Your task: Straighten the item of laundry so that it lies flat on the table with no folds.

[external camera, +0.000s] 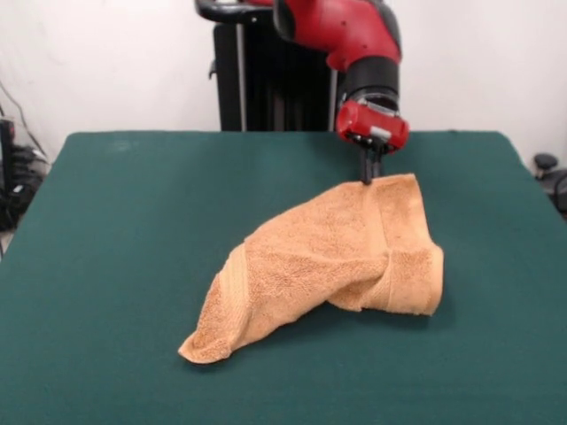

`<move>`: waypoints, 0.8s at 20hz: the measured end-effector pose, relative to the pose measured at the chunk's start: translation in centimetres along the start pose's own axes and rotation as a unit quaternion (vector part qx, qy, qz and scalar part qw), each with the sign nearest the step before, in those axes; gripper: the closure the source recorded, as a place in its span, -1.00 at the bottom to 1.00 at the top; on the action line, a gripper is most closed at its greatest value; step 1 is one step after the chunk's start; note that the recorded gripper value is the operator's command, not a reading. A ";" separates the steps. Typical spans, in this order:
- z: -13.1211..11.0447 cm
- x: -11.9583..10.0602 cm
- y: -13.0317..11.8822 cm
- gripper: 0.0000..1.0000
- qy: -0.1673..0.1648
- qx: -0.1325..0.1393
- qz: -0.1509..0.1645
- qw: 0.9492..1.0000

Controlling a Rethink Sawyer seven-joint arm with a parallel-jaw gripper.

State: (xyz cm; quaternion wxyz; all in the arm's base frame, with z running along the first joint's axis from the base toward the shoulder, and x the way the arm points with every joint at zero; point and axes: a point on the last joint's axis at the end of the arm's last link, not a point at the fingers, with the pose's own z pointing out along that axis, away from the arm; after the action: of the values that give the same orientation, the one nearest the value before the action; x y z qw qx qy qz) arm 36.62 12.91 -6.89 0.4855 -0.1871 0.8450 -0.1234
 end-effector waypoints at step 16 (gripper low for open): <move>-2.0 3.6 1.7 1.00 -0.037 0.032 -0.030 0.998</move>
State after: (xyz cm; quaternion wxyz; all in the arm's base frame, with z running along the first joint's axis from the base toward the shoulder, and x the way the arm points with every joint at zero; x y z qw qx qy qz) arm 32.88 12.89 -9.36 0.5179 -0.2015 0.8163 -0.1579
